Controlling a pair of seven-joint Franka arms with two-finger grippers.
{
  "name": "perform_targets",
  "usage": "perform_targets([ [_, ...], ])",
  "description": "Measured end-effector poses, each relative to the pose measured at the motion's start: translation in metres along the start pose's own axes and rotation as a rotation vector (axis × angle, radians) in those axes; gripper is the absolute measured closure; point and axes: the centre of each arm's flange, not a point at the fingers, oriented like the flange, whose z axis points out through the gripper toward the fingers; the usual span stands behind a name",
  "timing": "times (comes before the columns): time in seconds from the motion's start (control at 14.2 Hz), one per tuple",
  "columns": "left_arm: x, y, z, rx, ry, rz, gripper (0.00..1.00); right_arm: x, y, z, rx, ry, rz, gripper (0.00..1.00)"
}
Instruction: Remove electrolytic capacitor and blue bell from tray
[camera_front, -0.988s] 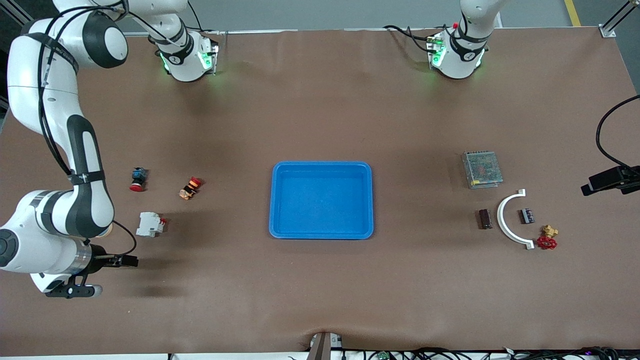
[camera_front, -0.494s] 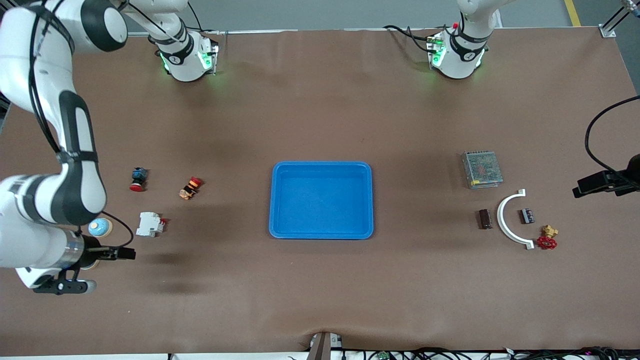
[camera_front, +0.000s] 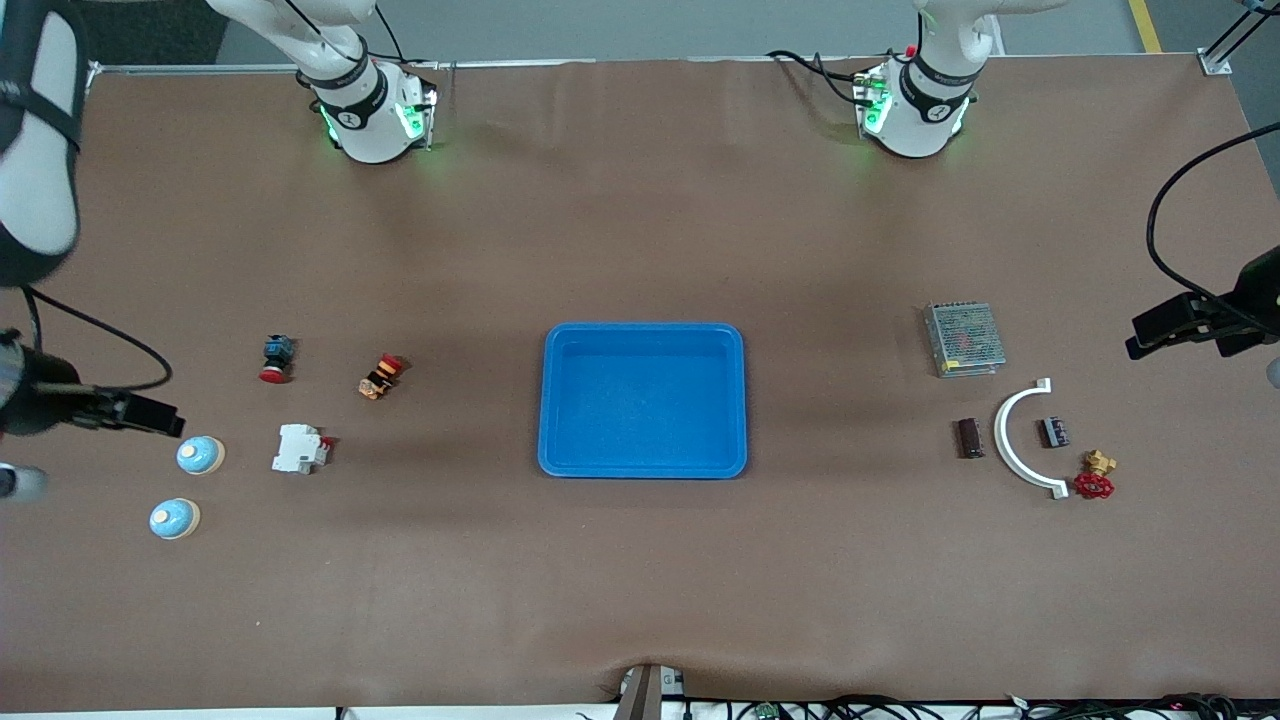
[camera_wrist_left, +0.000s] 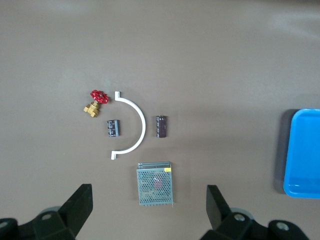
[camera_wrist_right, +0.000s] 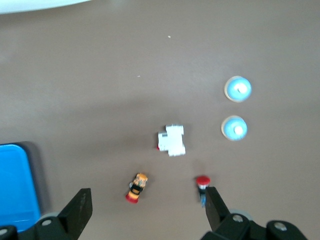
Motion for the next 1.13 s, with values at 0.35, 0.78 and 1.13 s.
perform_targets([
  [0.35, -0.019, 0.007, -0.005, -0.001, -0.017, 0.008, 0.00, -0.054, -0.009, -0.041, -0.013, 0.026, 0.013, 0.00],
  [0.78, -0.051, 0.015, -0.005, -0.003, 0.012, -0.017, 0.00, -0.112, -0.003, -0.073, -0.026, 0.054, 0.015, 0.00],
  [1.13, -0.061, 0.015, -0.004, -0.003, 0.020, -0.017, 0.00, -0.125, -0.002, -0.071, -0.012, 0.054, 0.016, 0.00],
])
